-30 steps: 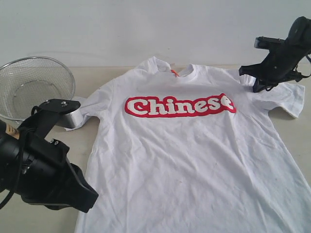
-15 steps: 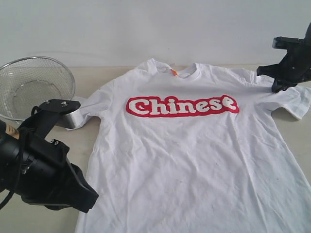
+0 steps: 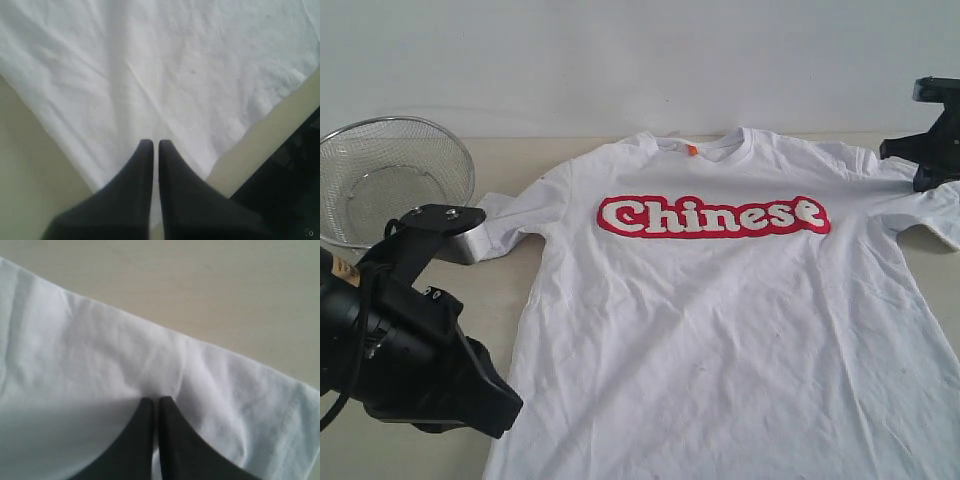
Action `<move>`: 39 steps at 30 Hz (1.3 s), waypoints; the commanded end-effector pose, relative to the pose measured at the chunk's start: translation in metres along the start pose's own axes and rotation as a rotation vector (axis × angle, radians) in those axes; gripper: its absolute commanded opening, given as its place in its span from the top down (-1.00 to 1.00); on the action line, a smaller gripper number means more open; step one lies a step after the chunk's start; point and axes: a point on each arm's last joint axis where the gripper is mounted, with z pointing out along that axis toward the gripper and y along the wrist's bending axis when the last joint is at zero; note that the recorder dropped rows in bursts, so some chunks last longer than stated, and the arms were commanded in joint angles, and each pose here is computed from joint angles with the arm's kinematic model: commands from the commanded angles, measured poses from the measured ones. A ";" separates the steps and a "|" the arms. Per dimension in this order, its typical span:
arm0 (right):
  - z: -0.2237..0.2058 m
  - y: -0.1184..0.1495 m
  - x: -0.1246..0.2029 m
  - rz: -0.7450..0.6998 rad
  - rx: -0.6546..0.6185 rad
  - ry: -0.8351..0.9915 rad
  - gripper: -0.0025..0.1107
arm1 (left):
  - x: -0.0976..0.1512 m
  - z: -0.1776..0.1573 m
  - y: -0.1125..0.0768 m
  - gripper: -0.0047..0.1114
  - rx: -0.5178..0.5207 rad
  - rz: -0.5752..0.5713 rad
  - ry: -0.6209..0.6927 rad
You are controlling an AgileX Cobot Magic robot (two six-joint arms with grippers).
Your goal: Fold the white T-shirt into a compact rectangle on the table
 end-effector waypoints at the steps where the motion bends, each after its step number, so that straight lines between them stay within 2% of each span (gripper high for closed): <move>1: 0.008 -0.017 0.007 -0.020 0.067 0.033 0.96 | -0.001 -0.002 -0.003 0.84 0.010 0.000 -0.005; 6: 0.000 -0.012 0.000 0.012 0.018 -0.005 0.96 | -0.001 -0.002 -0.002 0.84 0.009 0.002 -0.010; 12: -0.047 0.006 -0.025 0.073 -0.171 -0.152 0.96 | -0.006 -0.003 0.001 0.84 -0.031 0.006 -0.065; 14: -0.074 0.023 -0.036 0.065 -0.299 -0.223 0.96 | -0.011 -0.004 0.007 0.84 -0.086 -0.012 -0.117; 18: -0.101 0.083 -0.038 -0.073 -0.478 -0.232 0.96 | -0.027 -0.021 0.034 0.84 -0.211 -0.114 -0.206; 21: -0.103 0.146 -0.026 -0.192 -0.603 -0.174 0.96 | -0.057 -0.049 0.052 0.84 -0.281 -0.134 -0.382; 23: -0.103 0.176 -0.017 -0.259 -0.641 -0.146 0.96 | -0.075 -0.060 0.063 0.84 -0.320 -0.133 -0.438; 24: -0.103 0.203 -0.008 -0.304 -0.671 -0.125 0.96 | -0.091 -0.063 0.075 0.84 -0.339 -0.153 -0.438; 25: -0.104 0.217 -0.004 -0.331 -0.685 -0.117 0.96 | -0.100 -0.063 0.082 0.84 -0.348 -0.151 -0.423; 26: -0.105 0.241 0.005 -0.370 -0.710 -0.102 0.96 | -0.116 -0.056 0.093 0.84 -0.351 -0.148 -0.377; 28: -0.108 0.271 0.018 -0.424 -0.733 -0.092 0.96 | -0.142 -0.040 0.109 0.84 -0.342 -0.129 -0.293; 31: -0.110 0.285 0.022 -0.445 -0.739 -0.113 0.96 | -0.164 -0.018 0.123 0.84 -0.328 -0.117 -0.209; 35: -0.109 0.283 0.025 -0.477 -0.717 -0.088 0.96 | -0.194 0.021 0.153 0.84 -0.360 -0.072 -0.077; 39: -0.108 0.282 0.027 -0.502 -0.702 -0.070 0.96 | -0.216 0.030 0.175 0.84 -0.478 -0.038 -0.023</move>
